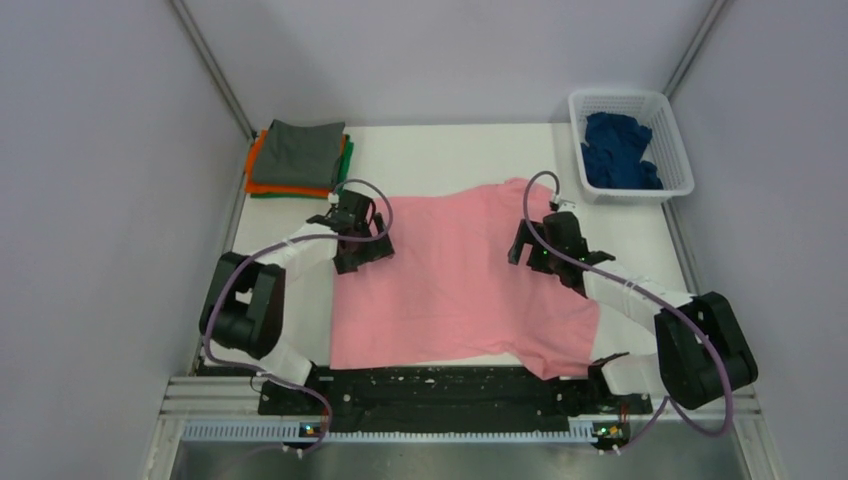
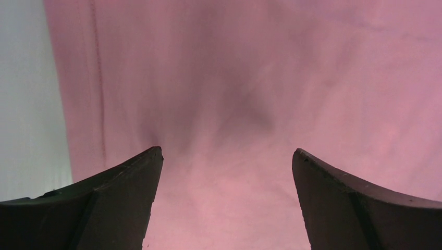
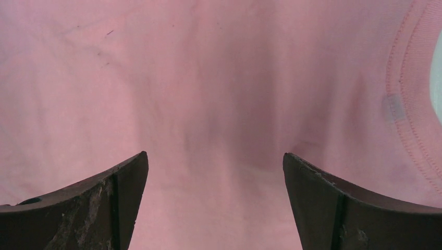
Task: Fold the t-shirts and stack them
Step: Flatten out the tshirt
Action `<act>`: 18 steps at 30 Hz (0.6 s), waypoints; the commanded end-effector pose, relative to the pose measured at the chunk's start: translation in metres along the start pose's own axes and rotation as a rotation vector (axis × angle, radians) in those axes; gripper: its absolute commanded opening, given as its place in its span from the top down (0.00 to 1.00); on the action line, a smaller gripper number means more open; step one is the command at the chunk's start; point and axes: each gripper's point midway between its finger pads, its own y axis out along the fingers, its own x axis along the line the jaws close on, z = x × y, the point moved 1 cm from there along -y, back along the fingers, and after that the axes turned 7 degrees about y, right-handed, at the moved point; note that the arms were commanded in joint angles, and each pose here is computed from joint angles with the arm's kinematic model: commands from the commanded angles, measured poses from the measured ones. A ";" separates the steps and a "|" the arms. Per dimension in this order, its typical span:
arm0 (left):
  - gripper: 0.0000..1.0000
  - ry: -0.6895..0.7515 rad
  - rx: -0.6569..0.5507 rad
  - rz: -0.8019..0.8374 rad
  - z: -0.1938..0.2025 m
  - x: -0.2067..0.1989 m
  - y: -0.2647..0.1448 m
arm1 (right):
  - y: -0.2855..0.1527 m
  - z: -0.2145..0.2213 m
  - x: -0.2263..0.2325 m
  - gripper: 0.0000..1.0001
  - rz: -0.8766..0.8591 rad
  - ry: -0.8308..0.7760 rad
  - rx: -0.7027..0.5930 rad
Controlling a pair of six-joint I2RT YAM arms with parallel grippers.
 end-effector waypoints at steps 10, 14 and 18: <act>0.02 -0.005 0.075 -0.100 -0.067 -0.016 0.091 | 0.066 -0.026 -0.003 0.01 0.107 0.111 -0.066; 0.01 -0.041 0.045 -0.121 -0.110 -0.009 0.105 | 0.098 -0.048 0.001 0.01 0.106 0.133 -0.061; 0.01 -0.056 0.004 -0.083 -0.148 -0.011 0.107 | 0.123 -0.074 0.007 0.01 0.109 0.107 -0.063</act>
